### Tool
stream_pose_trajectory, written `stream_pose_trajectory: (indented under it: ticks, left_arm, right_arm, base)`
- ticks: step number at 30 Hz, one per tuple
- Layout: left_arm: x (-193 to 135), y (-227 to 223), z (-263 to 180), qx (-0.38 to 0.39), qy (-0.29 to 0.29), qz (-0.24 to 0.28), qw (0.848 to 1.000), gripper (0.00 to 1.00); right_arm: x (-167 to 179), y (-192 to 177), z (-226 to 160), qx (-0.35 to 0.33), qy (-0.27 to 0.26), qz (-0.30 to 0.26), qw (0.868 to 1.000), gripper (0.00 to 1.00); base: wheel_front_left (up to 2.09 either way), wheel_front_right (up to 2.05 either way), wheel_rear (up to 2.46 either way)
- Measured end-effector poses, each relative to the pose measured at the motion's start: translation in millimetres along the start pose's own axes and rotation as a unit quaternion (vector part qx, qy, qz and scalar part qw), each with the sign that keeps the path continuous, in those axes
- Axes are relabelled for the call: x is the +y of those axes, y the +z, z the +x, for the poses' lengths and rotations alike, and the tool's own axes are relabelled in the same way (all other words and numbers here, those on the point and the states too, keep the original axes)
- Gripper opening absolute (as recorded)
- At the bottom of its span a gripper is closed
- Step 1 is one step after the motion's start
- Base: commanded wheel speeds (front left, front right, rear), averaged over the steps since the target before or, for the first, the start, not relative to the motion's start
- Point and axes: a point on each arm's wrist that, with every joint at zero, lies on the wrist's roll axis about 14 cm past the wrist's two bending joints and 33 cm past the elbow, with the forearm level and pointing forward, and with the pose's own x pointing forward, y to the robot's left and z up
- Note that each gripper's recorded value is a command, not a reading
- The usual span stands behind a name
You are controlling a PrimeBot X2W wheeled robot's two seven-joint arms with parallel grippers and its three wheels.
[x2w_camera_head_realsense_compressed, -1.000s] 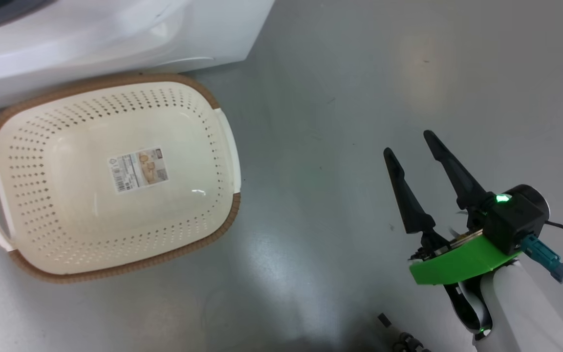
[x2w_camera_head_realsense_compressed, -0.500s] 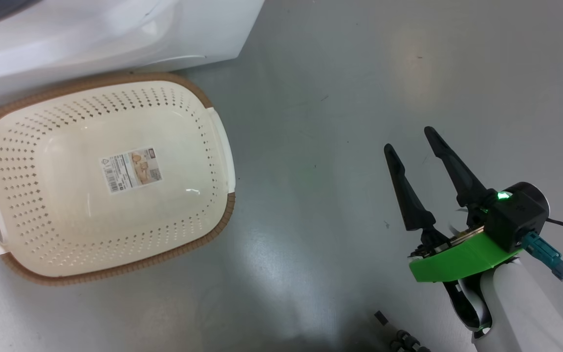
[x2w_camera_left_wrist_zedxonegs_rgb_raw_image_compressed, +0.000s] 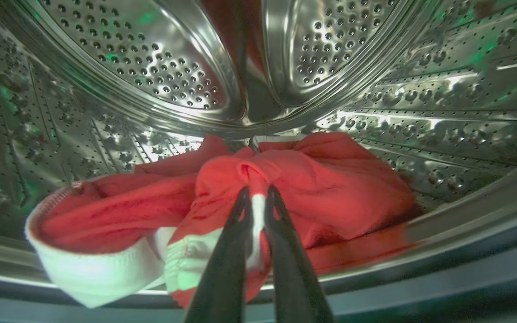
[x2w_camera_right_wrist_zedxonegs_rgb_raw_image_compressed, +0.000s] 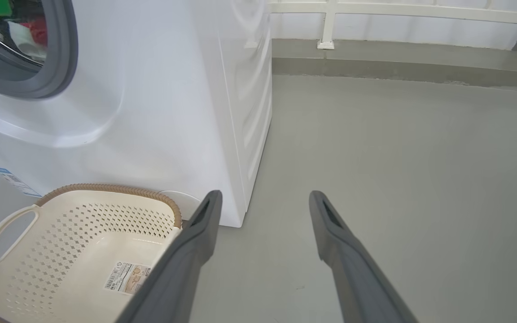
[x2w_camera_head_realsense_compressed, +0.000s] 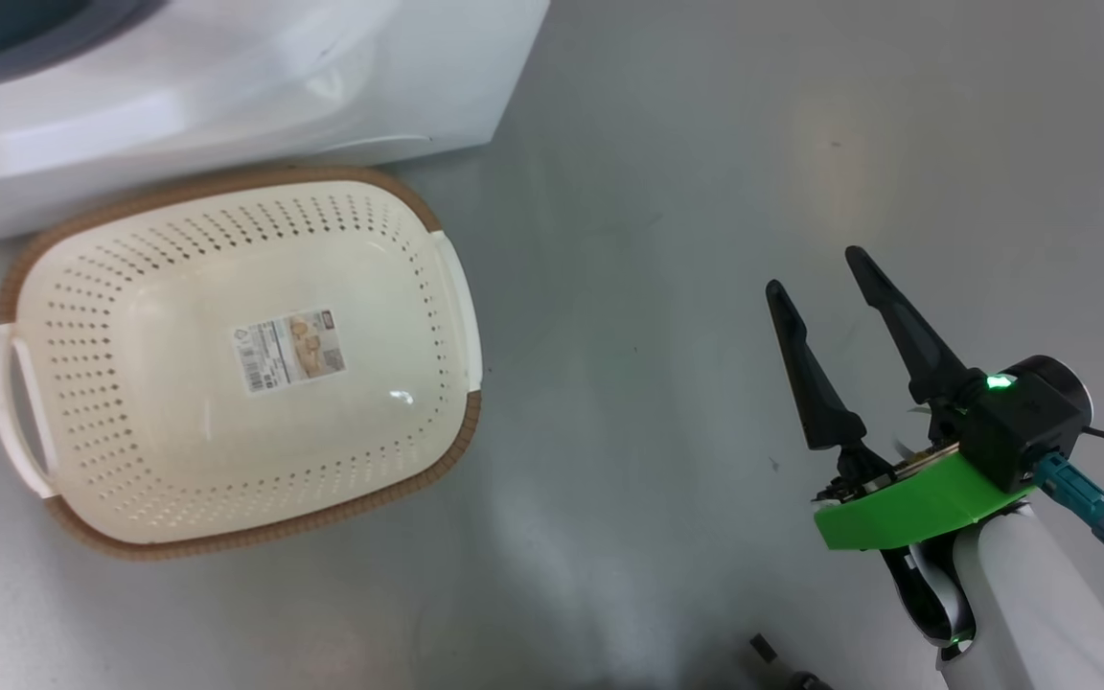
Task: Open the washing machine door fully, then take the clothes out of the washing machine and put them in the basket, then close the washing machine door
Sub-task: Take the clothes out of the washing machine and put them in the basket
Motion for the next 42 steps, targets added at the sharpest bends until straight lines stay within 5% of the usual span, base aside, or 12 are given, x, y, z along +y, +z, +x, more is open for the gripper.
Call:
stream_pose_trajectory:
  ticks: [16, 42]
  left_arm:
    - [-17, 55, -69, -0.138, -0.03, -0.003, 0.99, 0.0]
    - [-27, 133, -273, -0.321, 0.002, -0.015, 0.947, 0.0]
  right_arm:
    - [15, 31, -11, -0.038, 0.018, 0.001, 0.999, 1.0]
    - [39, 69, -63, -0.087, 0.035, 0.008, 0.996, 1.0]
  base:
    - [0.0, 0.0, 0.0]
    - [0.0, 0.0, 0.0]
